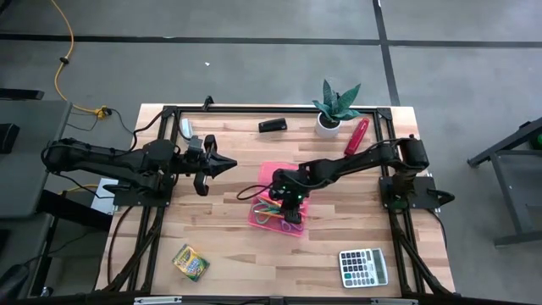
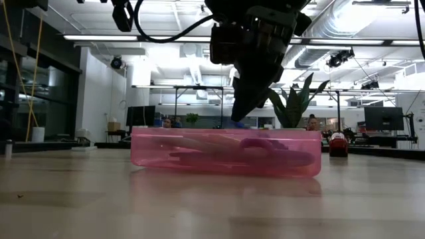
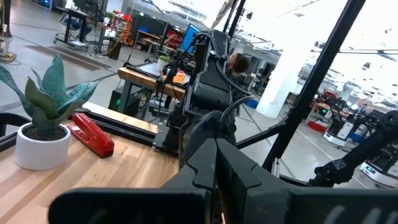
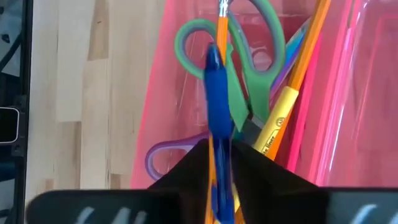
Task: Pick & place school supplies into a supply box
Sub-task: Put the blue pen into the pink supply box, then return to Home Position
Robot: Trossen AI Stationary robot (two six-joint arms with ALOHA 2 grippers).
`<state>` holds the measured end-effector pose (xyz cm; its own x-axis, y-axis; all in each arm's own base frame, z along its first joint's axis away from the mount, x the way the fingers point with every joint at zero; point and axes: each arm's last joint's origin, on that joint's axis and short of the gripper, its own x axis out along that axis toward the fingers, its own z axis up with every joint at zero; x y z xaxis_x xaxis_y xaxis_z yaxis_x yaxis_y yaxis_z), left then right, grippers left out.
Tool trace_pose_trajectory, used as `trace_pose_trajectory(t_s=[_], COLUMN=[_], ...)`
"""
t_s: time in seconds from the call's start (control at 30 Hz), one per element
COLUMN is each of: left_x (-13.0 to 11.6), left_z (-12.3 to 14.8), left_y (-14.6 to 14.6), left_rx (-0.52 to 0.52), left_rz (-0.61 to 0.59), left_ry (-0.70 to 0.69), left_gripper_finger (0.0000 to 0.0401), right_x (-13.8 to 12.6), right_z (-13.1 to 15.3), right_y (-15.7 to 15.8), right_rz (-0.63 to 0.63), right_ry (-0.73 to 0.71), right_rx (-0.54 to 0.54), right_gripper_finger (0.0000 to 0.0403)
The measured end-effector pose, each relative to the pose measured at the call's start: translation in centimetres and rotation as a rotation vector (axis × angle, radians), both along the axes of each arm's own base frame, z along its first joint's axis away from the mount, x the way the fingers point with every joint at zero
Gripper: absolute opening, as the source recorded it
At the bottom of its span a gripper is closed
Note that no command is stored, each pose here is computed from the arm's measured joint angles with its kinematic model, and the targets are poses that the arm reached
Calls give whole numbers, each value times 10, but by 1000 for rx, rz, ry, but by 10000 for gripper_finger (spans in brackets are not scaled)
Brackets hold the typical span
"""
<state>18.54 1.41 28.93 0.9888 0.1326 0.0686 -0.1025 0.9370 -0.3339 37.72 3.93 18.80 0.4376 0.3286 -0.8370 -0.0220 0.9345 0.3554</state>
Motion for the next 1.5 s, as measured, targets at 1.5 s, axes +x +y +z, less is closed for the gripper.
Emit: trace_pose_trajectory(t_s=[1.5], left_x=[-2], left_z=[-4], left_y=[0], left_rx=[152], left_rz=[13], left_ry=[73], left_gripper_finger=[0], right_x=[-149], right_z=[128], right_y=[-29], right_rz=[-267], right_ry=[-967], right_rx=[-175], right_gripper_finger=[127])
